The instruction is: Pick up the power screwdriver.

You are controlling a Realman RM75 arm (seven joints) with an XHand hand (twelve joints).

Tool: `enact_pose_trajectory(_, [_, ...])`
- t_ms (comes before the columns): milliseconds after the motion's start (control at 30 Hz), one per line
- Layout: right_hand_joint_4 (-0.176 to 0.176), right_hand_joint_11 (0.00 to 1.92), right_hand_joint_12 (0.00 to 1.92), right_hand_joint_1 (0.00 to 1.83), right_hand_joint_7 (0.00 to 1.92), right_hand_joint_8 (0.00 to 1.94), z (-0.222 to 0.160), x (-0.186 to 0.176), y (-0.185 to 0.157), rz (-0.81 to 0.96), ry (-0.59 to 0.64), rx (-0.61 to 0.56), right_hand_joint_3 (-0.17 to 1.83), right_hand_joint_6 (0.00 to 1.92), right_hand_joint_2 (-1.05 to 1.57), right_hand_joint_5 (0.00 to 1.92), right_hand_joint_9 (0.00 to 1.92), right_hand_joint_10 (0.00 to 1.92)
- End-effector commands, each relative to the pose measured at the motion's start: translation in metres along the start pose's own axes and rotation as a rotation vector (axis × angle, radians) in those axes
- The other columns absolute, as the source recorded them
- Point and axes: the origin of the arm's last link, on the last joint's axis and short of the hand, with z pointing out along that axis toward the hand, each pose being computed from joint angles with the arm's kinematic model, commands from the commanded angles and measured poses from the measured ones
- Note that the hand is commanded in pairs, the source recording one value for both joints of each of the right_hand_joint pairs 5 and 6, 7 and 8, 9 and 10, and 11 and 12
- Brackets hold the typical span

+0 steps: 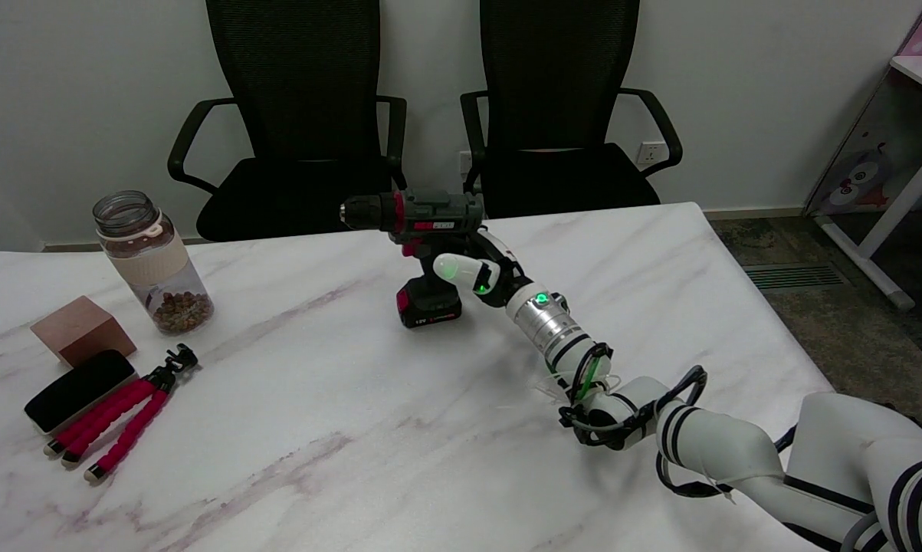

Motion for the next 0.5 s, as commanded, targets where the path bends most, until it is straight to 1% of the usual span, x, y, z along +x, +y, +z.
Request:
enact_pose_trajectory(33, [0.176,0.29,0.29,0.86,0.42,0.42,0.0023,-0.0067,-0.0017,0.043,-0.010,0.012,1.02,0.42,-0.40,0.42,0.24,0.24])
enact_pose_trajectory(500, [0.176,0.27,0.27,0.86,0.42,0.42,0.0047,-0.0072,-0.0039,0.038,-0.016,0.015,0.98,0.42,-0.37,0.42,0.23,0.23])
